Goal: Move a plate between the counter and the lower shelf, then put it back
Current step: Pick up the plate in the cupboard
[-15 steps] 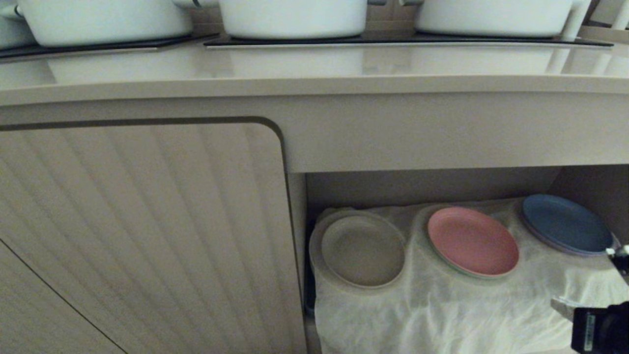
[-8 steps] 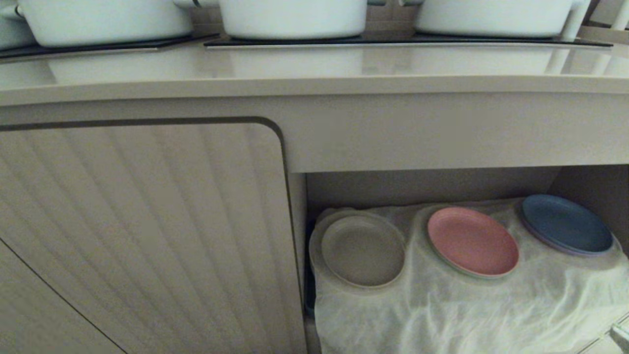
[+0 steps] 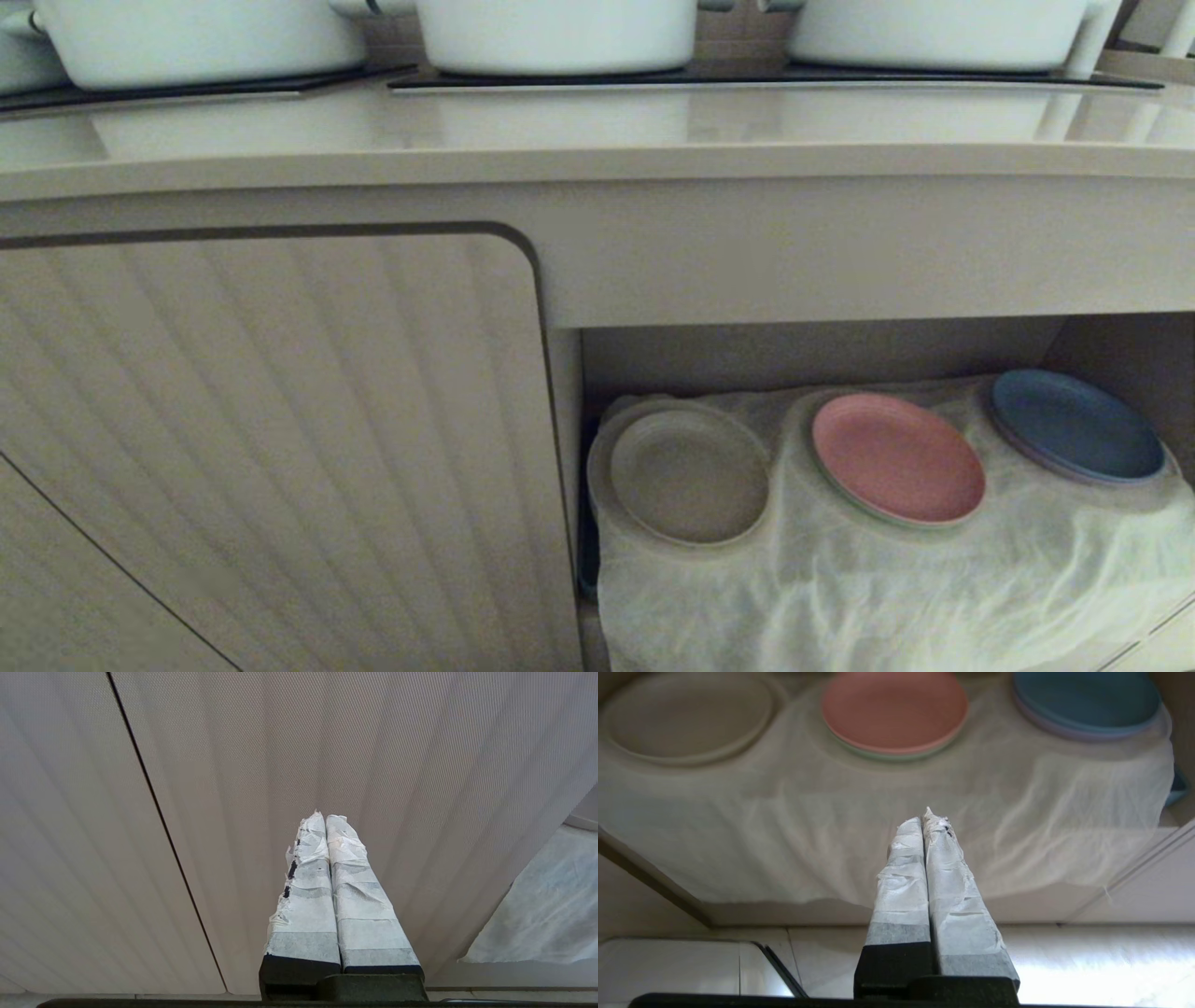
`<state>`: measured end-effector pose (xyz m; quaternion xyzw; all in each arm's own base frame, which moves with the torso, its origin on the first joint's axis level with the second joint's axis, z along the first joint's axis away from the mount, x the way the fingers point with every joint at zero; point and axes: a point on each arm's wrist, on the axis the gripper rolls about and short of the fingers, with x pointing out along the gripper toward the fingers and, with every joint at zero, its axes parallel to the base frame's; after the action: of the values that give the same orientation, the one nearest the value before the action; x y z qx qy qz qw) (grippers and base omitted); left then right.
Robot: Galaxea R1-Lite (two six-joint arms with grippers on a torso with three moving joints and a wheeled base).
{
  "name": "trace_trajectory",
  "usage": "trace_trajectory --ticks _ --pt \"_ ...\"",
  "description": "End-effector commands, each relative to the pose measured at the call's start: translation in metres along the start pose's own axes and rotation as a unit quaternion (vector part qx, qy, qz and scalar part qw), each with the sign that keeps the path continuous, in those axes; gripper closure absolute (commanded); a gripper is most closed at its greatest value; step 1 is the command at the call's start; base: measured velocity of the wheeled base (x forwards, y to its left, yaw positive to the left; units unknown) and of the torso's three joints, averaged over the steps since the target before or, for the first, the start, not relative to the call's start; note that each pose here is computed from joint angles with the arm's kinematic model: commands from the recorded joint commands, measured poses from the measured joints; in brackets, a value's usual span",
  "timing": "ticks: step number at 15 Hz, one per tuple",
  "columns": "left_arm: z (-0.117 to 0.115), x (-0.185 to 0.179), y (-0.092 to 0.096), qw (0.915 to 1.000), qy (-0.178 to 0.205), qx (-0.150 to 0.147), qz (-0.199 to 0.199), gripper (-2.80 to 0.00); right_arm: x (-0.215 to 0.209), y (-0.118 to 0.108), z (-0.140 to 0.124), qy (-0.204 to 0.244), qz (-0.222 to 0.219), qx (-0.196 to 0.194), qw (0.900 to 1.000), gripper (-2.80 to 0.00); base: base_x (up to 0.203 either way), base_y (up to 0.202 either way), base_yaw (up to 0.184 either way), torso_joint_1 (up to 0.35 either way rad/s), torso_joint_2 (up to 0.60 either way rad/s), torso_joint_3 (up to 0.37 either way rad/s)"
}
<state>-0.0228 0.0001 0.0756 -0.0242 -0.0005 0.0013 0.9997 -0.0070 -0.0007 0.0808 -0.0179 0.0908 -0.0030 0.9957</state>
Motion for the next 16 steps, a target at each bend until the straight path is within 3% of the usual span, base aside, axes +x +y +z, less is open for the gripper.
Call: trace_trajectory --ticks 1,3,16 --pt "0.0 0.0 0.0 1.0 0.0 0.0 0.0 0.0 -0.0135 0.0006 -0.0065 -0.076 0.0 0.002 0.997 0.0 0.0 0.0 0.0 0.0 0.0 0.0" --pt "0.0 0.0 0.0 1.0 0.0 0.0 0.0 0.0 -0.0149 0.0009 -0.007 -0.095 0.003 0.002 0.995 0.0 0.0 0.0 0.0 0.0 0.0 0.0" --pt "0.0 0.0 0.0 1.0 0.0 0.0 0.0 0.0 -0.0149 0.0008 -0.007 -0.095 0.001 0.004 0.996 0.0 0.0 0.0 0.0 0.0 0.0 0.0"
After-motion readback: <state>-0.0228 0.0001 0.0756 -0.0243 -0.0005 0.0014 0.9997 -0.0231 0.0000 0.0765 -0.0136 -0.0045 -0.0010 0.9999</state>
